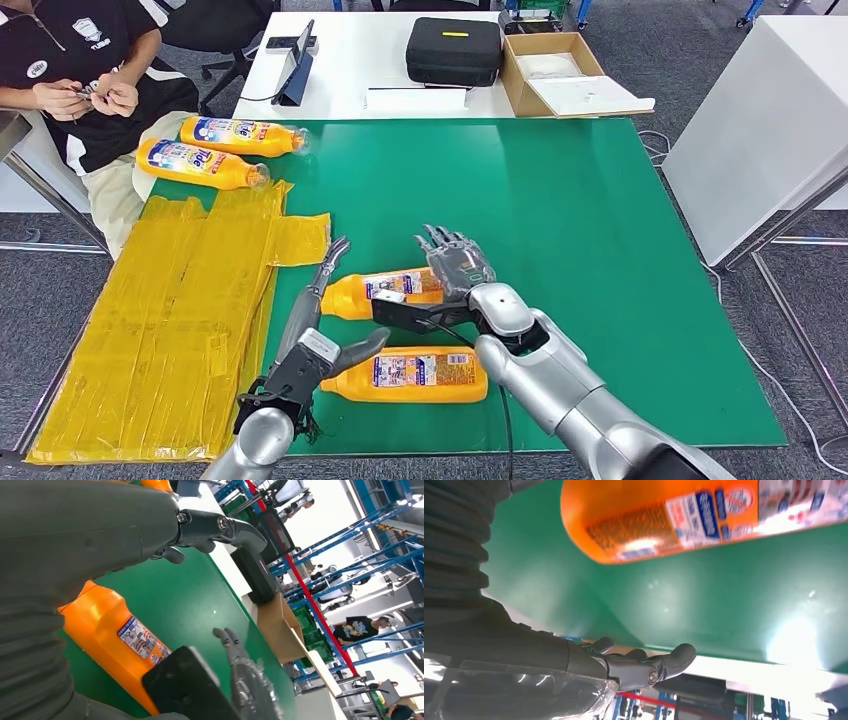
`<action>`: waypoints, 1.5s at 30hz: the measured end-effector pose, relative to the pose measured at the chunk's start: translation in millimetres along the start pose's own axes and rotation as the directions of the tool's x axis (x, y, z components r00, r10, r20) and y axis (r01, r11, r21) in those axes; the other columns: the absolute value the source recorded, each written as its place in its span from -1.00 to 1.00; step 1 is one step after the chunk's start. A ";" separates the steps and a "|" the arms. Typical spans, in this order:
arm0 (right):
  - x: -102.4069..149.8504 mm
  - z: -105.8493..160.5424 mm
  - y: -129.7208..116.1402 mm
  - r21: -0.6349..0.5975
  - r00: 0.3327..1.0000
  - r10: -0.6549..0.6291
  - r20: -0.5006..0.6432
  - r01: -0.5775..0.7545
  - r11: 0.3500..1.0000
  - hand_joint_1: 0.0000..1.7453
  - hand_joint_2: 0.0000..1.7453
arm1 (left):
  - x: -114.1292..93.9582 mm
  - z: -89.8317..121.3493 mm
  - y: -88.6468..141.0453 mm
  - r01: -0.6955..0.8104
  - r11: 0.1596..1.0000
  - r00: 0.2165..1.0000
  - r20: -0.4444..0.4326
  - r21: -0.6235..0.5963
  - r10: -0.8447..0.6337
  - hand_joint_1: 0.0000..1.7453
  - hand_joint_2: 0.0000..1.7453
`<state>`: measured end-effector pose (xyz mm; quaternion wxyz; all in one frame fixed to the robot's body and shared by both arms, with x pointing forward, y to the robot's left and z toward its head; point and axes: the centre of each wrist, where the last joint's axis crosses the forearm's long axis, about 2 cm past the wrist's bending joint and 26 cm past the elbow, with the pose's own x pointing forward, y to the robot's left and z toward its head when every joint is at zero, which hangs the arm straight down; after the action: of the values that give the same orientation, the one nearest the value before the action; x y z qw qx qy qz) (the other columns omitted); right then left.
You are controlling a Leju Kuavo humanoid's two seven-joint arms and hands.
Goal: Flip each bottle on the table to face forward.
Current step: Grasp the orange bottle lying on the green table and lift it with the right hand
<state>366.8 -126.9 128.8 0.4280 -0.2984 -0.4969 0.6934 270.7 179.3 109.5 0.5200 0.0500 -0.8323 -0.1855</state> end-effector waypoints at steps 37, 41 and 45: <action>-4.4 -3.9 50.6 0.076 0.992 -0.038 -0.122 0.047 0.996 -1.00 1.00 | -2.6 -5.4 -2.9 -0.008 1.000 1.000 -0.003 -0.012 0.008 -1.00 1.00; -8.6 -3.6 53.5 0.076 0.990 -0.048 -0.130 0.058 0.995 -0.58 1.00 | -3.4 -6.0 -4.0 -0.011 1.000 1.000 -0.007 -0.017 0.011 -1.00 1.00; -9.1 -3.3 55.8 0.068 0.992 -0.021 -0.127 0.030 0.997 0.98 1.00 | -3.4 -7.3 -5.2 -0.016 1.000 1.000 -0.009 -0.022 0.016 -1.00 1.00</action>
<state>357.1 -141.4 74.8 0.4776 -0.3199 -0.4481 0.6846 278.1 173.5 107.6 0.5255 0.0385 -0.8284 -0.1904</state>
